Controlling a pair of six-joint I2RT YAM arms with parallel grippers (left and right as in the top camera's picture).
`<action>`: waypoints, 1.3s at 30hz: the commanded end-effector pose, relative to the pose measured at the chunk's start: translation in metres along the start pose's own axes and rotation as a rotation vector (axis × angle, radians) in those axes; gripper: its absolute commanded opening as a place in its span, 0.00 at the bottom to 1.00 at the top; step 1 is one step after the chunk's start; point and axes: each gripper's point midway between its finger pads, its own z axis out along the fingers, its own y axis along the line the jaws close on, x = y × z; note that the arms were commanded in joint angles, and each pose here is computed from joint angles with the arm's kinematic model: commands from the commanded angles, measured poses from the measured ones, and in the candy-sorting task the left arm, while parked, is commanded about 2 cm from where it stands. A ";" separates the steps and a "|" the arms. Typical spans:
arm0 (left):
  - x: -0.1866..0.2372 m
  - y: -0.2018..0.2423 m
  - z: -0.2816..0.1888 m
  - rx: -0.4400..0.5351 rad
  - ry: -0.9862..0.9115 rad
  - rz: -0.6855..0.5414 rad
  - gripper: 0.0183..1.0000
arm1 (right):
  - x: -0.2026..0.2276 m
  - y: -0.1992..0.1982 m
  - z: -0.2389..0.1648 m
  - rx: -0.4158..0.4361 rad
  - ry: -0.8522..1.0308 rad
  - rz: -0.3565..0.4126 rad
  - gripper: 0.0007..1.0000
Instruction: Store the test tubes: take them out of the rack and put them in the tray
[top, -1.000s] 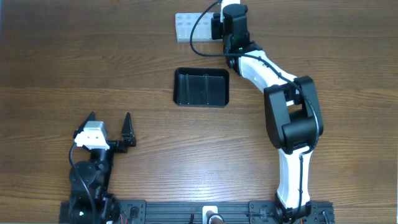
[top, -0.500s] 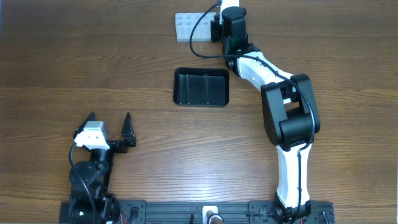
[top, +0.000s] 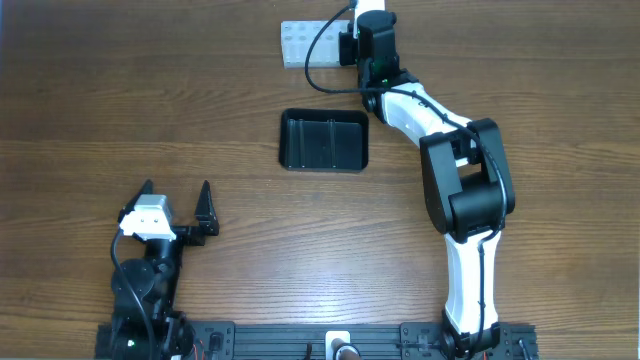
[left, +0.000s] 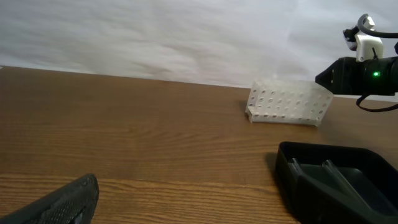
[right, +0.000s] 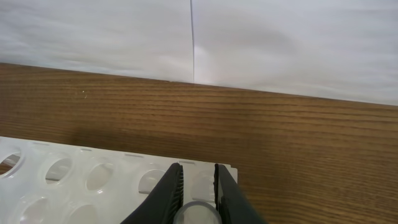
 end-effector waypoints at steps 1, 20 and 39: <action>0.001 0.000 0.000 0.005 -0.001 0.011 1.00 | 0.006 0.003 0.003 -0.015 0.009 0.006 0.14; 0.001 0.000 0.000 0.005 -0.001 0.011 1.00 | -0.147 0.000 -0.099 0.018 -0.250 0.018 0.11; 0.001 0.000 0.000 0.005 -0.001 0.011 1.00 | -0.022 0.027 -0.181 -0.077 0.423 0.104 0.08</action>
